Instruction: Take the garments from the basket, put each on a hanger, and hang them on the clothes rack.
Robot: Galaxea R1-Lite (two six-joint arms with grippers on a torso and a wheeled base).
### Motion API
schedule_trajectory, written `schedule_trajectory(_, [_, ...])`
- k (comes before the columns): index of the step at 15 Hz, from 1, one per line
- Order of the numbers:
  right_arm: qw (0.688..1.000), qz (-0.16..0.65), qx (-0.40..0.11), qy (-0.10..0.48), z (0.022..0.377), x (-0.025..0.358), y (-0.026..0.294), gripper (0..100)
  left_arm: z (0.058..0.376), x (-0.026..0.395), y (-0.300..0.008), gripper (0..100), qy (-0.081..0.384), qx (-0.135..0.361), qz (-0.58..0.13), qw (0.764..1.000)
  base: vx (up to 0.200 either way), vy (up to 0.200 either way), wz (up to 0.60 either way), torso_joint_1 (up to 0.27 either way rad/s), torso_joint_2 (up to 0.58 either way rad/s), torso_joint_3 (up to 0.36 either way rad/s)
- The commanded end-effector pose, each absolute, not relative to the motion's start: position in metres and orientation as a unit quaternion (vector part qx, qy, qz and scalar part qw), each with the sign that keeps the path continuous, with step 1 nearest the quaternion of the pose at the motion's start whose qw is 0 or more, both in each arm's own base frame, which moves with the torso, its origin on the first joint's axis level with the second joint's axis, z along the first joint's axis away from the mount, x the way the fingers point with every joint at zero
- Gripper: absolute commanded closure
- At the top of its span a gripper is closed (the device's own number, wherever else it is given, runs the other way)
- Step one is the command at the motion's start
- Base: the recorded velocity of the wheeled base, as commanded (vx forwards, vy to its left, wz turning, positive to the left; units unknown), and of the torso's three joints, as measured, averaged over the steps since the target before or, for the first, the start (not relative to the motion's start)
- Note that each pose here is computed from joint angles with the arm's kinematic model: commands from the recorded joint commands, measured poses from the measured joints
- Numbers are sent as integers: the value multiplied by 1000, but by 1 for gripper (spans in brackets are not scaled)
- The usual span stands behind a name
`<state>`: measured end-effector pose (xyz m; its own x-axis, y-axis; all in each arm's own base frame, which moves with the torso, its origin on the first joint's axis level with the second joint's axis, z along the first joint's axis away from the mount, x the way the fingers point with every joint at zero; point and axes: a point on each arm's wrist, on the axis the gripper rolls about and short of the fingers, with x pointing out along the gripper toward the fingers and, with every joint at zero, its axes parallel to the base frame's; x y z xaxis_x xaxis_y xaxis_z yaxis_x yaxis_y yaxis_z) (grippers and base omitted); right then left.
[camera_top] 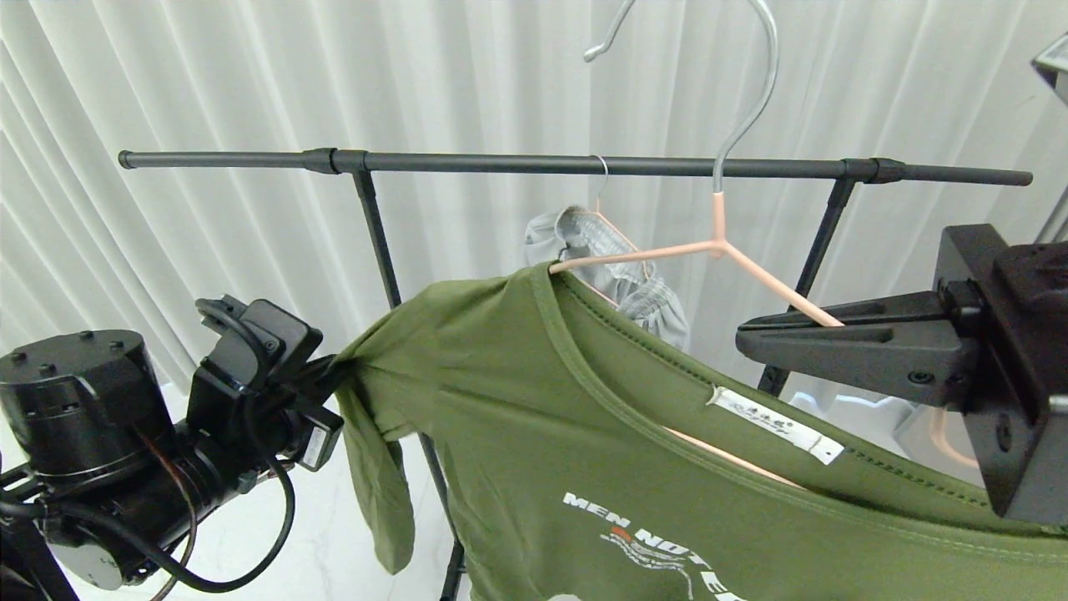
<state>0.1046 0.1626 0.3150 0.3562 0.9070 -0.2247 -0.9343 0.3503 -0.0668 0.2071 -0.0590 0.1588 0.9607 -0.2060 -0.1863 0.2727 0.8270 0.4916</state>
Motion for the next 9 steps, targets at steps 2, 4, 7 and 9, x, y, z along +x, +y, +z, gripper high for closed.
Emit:
schedule_trajectory(2, [824, 554, -93, 78, 314, 108, 162, 100, 160, 202, -59, 0, 59, 265, -128, 954, 0, 0, 0, 0, 0, 0])
schedule_trajectory(4, [837, 533, -91, 79, 314, 115, 155, 100, 161, 193, -56, 0, 50, 265, -126, 955, 0, 0, 0, 0, 0, 0])
schedule_trajectory(7, [864, 487, -90, 91, 312, 127, 140, 100, 159, 179, -52, 0, 39, 263, -122, 956, 0, 0, 0, 0, 0, 0])
schedule_trajectory(9, [882, 449, -91, 109, 307, 131, 123, 100, 164, 178, -51, 0, 27, 261, -119, 958, 0, 0, 0, 0, 0, 0])
